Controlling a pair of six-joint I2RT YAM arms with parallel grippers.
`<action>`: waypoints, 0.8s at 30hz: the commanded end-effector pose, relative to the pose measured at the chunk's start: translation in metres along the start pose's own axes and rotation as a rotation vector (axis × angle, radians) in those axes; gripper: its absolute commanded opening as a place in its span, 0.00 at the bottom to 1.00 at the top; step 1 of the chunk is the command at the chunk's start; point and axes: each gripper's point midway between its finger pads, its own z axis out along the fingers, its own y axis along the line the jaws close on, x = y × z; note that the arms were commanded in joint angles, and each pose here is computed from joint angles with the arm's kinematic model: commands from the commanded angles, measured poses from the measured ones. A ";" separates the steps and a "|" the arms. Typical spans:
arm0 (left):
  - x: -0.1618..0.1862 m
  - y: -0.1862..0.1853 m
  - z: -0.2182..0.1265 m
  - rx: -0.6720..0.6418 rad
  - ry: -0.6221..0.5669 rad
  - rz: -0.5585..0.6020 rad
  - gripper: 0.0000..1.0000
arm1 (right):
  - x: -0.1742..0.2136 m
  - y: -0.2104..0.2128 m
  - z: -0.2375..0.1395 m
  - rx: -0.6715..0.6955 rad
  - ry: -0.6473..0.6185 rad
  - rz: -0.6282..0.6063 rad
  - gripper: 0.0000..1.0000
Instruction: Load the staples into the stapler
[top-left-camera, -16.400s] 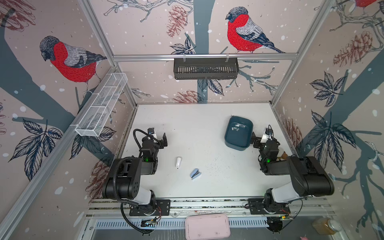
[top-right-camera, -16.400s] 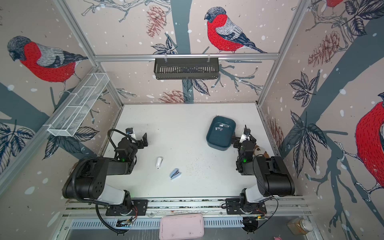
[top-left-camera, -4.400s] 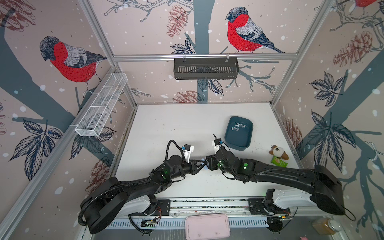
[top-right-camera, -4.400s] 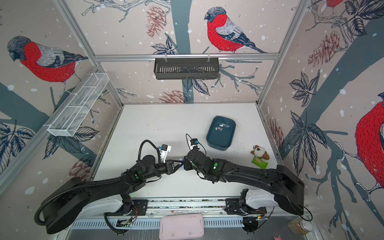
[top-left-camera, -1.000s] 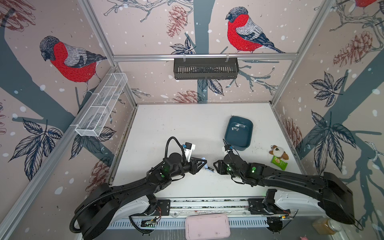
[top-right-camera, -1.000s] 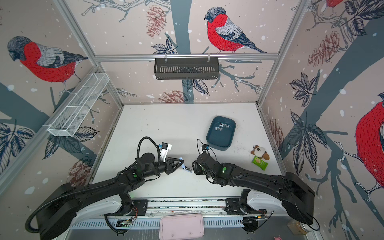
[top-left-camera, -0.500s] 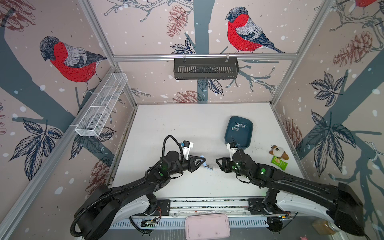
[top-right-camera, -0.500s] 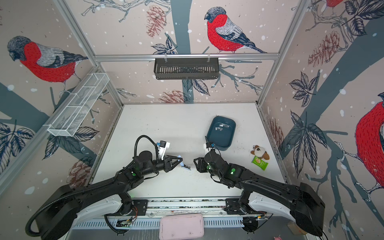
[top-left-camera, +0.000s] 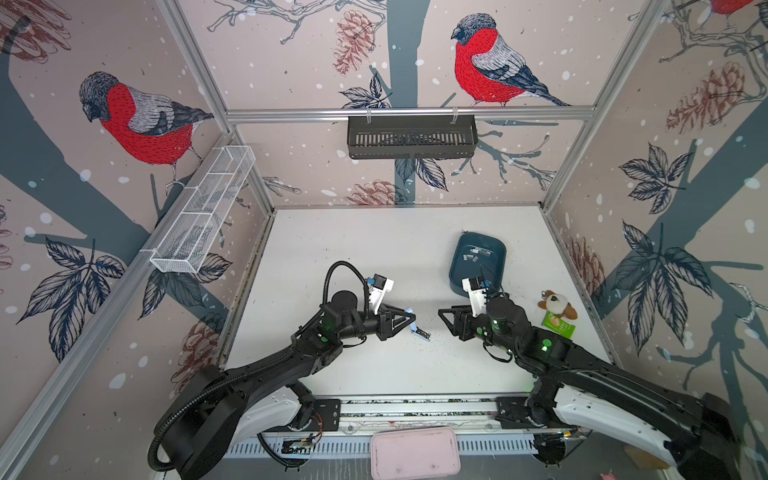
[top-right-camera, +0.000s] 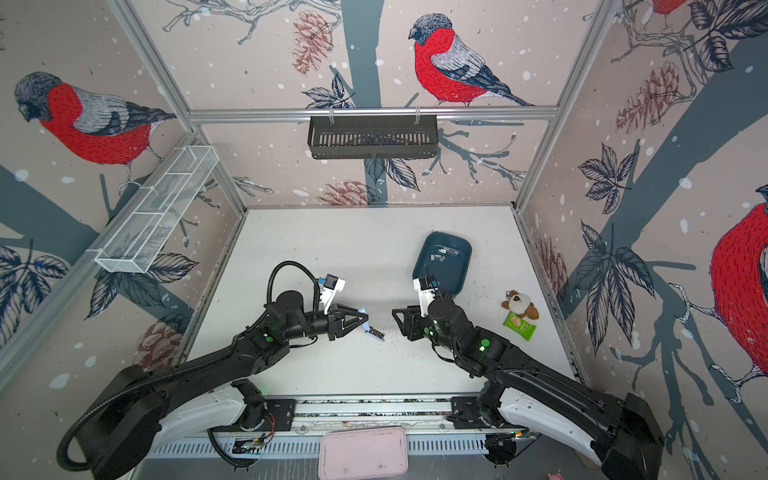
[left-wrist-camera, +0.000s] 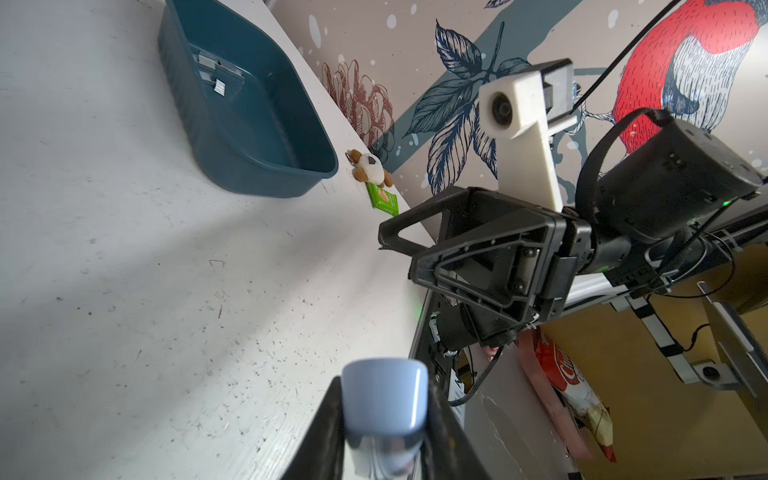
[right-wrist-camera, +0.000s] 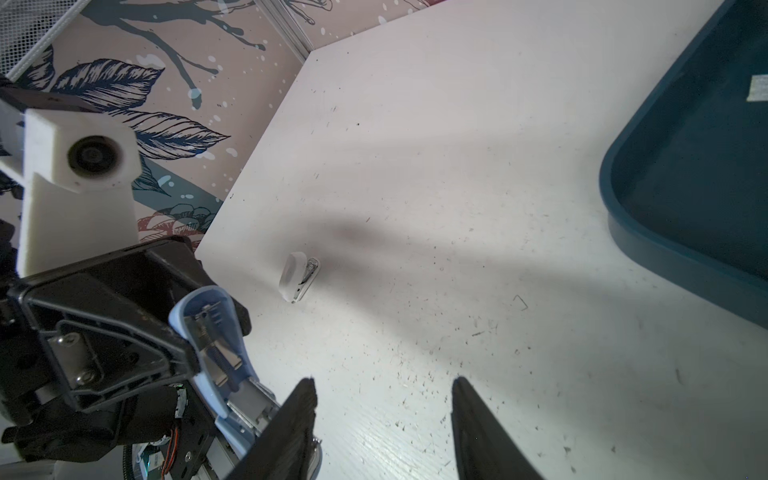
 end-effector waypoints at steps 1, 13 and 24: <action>-0.004 -0.017 0.002 0.087 0.018 0.078 0.28 | -0.010 0.021 -0.005 -0.103 -0.012 -0.061 0.56; -0.015 -0.044 -0.001 0.282 0.073 0.162 0.27 | -0.014 0.055 -0.018 -0.274 0.070 -0.144 0.57; -0.014 -0.059 -0.001 0.397 0.113 0.184 0.27 | 0.008 0.082 -0.018 -0.478 0.216 -0.196 0.56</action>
